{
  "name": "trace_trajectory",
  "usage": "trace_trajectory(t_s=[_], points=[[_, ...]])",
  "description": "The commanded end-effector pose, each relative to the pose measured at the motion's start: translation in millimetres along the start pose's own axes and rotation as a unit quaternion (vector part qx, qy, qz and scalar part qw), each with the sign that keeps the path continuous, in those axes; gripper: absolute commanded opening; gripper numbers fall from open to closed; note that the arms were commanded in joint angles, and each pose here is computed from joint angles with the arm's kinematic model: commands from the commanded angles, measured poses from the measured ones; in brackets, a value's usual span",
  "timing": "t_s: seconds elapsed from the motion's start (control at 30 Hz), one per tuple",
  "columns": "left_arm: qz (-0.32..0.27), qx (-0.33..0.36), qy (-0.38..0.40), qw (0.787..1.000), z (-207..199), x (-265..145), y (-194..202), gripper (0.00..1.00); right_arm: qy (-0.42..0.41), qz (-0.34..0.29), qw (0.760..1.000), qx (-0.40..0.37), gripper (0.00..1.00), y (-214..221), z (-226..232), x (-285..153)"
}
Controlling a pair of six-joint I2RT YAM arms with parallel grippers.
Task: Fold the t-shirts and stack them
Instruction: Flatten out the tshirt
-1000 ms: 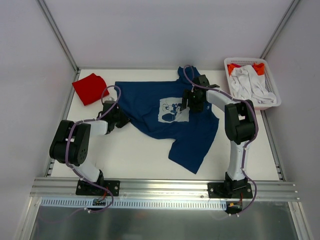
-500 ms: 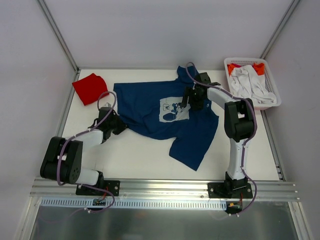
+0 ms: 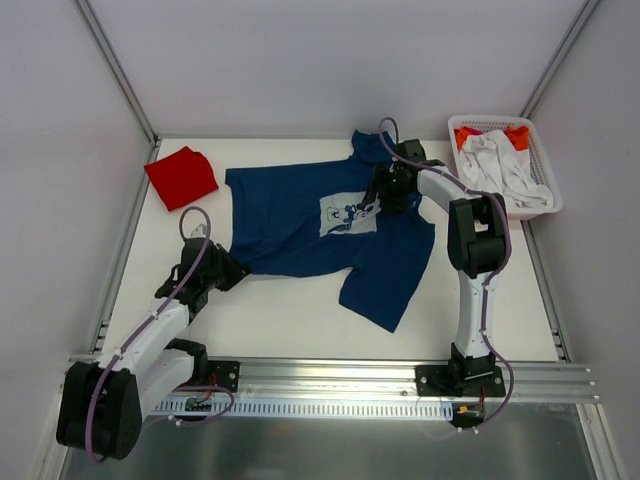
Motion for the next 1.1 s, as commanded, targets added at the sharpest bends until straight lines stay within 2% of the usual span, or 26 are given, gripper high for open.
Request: trace_trajectory(t_s=[0.0,0.33,0.37,0.4,0.43,0.53,0.57,0.6,0.67,0.77,0.87,1.07], points=[[0.032,-0.019,-0.004,0.999,10,-11,20,0.0,0.036,0.011,0.999,0.024,0.72,1,-31,17],[0.05,-0.044,0.022,0.998,16,-39,44,0.0,0.039,0.003,0.999,0.032,0.72,-17,-36,15],[0.056,-0.047,0.019,0.997,20,-39,48,0.11,0.038,0.002,0.999,0.032,0.72,-18,-35,16],[0.054,-0.047,0.021,0.997,21,-39,49,0.26,0.038,0.004,0.999,0.033,0.72,-18,-36,16],[0.055,-0.048,0.017,0.997,23,-39,50,0.51,0.038,0.003,0.999,0.031,0.72,-18,-35,15],[0.044,-0.045,0.019,0.998,21,-40,45,0.74,0.039,0.001,0.999,0.027,0.72,-17,-35,11],[0.038,-0.039,0.017,0.998,20,-40,43,0.86,0.039,-0.002,0.999,0.025,0.72,-18,-34,8],[0.039,-0.038,0.011,0.998,21,-39,42,0.92,0.039,-0.005,0.999,0.024,0.72,-18,-33,3],[0.04,-0.031,0.002,0.999,19,-37,38,0.95,0.041,-0.014,0.999,0.018,0.72,-19,-30,-6],[0.037,-0.025,-0.003,0.999,16,-37,34,0.95,0.04,-0.026,0.999,0.01,0.72,-22,-26,-19],[0.027,-0.025,-0.008,0.999,18,-36,32,0.89,0.036,-0.043,0.998,0.0,0.72,-20,-18,-43],[0.018,-0.022,-0.019,0.999,24,-34,31,0.88,0.034,-0.082,0.996,-0.024,0.71,-5,-6,-91]])
Point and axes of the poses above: each gripper's point midway between its finger pads, its own x axis out along the fingers, its own z axis along the line the jaws close on, y = z × x, the point moved 4 cm from there along -x, back along the fingers, and after that the axes turned 2 degrees about -x, right-handed, at the moved point
